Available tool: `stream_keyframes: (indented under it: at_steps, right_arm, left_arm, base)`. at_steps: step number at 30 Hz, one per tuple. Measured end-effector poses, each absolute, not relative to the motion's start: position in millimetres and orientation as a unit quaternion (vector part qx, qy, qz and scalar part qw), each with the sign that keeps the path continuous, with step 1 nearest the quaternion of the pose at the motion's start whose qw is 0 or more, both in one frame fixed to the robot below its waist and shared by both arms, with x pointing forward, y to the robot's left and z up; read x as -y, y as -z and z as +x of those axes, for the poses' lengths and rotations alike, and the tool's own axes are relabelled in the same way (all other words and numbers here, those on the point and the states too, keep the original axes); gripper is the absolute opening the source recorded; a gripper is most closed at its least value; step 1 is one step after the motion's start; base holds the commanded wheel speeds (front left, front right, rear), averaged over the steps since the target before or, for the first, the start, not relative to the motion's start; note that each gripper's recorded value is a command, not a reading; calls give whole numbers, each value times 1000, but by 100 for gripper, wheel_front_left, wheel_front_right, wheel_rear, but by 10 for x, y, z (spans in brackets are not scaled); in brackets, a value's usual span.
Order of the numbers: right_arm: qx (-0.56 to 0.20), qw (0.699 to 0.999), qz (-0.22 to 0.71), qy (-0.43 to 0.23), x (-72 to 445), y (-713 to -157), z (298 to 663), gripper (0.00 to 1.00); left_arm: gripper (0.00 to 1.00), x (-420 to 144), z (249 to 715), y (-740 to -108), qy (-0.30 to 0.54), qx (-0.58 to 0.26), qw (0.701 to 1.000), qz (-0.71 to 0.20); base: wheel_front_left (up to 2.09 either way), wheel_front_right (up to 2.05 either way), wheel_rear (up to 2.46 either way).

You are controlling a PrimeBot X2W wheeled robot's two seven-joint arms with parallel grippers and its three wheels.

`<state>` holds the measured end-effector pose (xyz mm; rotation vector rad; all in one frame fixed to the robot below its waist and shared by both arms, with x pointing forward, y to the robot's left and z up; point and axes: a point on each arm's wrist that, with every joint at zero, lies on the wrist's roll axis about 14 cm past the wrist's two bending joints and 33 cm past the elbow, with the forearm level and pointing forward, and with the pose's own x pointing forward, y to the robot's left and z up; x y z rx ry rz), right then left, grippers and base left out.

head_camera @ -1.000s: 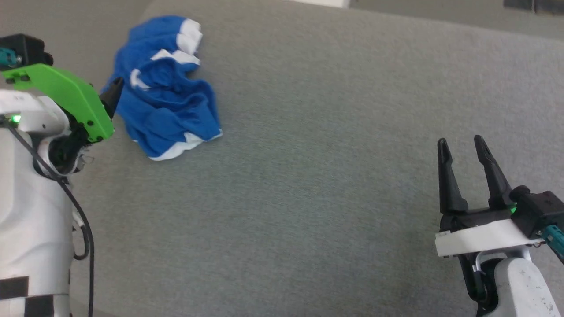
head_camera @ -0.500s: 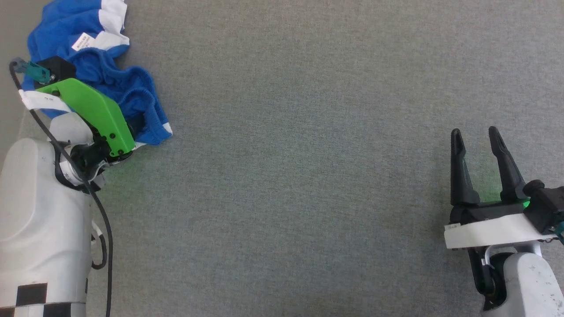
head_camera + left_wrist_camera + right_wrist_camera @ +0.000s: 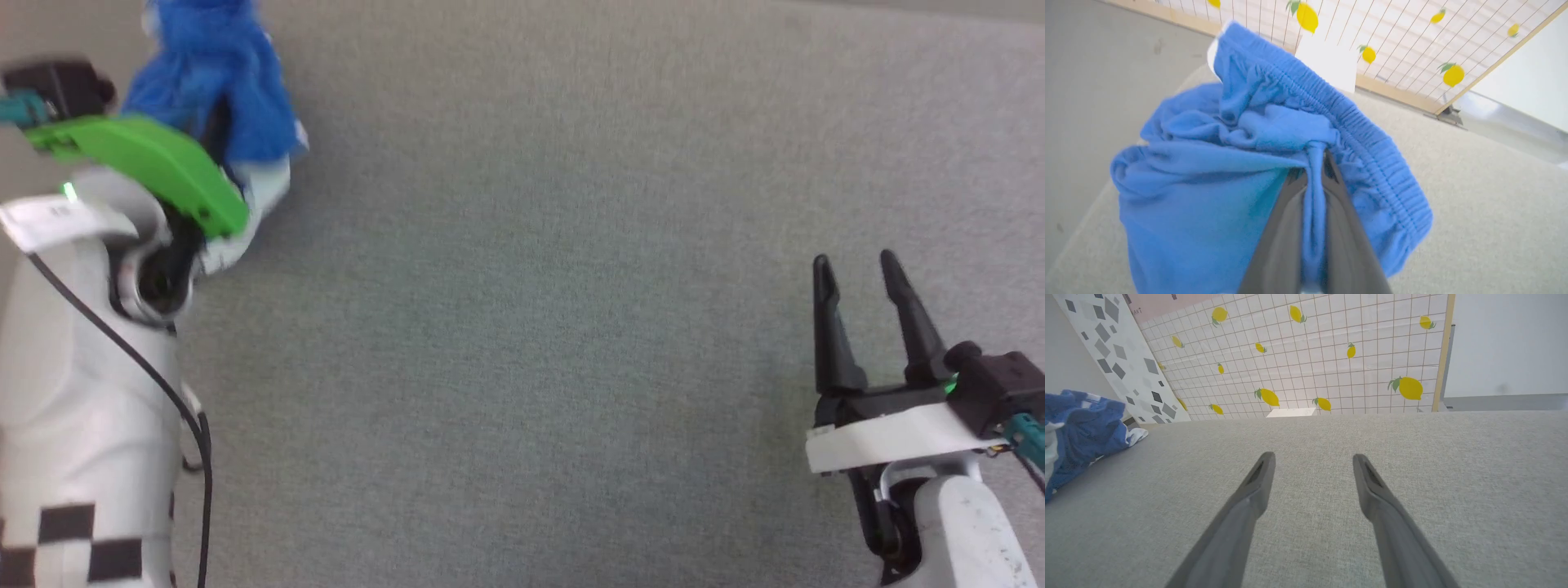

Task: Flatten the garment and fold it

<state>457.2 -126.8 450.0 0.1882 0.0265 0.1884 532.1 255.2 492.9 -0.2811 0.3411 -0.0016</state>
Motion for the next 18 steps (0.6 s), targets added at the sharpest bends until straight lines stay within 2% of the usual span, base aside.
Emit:
stream_keyframes:
  at_steps: [5,10,14,18]
  right_arm:
    - [2,989,108,-99,1235,-4678,4460,100]
    - [15,989,119,-87,1329,-4834,4294,100]
    - [19,990,123,-60,1519,-4883,4113,100]
    - [23,992,119,-32,1717,-4910,3947,100]
  left_arm:
    - [0,-2242,5479,-5972,63,-28,991,-111]
    - [0,-1552,5372,-6758,161,61,980,-102]
    - [0,-897,5194,-6901,244,64,964,-88]
    - [0,-280,5023,-6690,307,27,942,-136]
  base:
    - [0,0,0]
    - [0,0,0]
    - [0,0,0]
    - [0,0,0]
